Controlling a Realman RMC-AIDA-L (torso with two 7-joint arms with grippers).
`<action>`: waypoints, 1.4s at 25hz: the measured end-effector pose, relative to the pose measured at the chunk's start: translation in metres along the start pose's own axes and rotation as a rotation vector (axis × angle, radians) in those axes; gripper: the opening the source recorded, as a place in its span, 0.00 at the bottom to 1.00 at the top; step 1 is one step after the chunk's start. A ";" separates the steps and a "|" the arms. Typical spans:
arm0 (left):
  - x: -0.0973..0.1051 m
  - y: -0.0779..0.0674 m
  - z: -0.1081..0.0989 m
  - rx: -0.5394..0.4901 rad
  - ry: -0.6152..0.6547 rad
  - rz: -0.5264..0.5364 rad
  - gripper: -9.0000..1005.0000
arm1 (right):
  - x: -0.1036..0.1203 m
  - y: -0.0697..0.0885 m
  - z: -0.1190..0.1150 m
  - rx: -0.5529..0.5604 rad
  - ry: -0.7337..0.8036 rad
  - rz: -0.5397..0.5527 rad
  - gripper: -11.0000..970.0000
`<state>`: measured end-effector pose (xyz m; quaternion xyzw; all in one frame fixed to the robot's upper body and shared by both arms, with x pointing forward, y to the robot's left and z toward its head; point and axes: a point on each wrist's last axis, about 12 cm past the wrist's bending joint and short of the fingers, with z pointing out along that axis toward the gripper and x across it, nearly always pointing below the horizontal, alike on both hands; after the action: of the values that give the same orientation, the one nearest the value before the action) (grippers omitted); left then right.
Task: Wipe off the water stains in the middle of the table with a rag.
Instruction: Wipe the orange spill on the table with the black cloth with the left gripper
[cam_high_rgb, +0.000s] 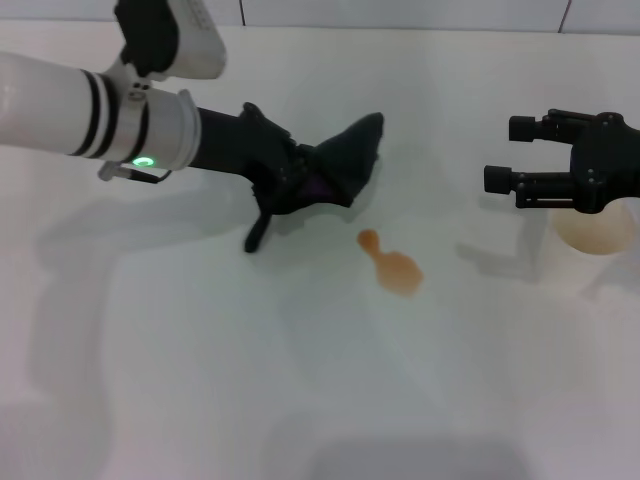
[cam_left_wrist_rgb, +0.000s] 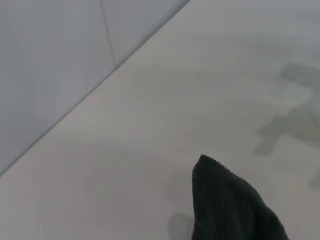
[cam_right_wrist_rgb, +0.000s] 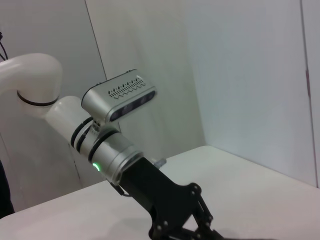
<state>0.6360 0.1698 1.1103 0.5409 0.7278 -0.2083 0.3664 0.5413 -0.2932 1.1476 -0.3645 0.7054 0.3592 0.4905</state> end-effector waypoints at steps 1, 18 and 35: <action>-0.001 -0.001 0.001 0.002 -0.003 0.002 0.08 | 0.000 0.000 0.000 0.000 0.000 -0.001 0.85; 0.000 -0.026 0.025 0.072 -0.036 0.006 0.08 | 0.001 0.002 0.000 -0.013 0.002 0.000 0.84; 0.003 -0.055 0.025 0.283 -0.022 0.038 0.08 | -0.001 0.004 0.002 -0.033 -0.007 -0.002 0.84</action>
<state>0.5914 0.1359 1.0873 0.5985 0.6768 -0.3079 0.2981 0.5387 -0.2891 1.1488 -0.3720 0.6971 0.3718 0.4872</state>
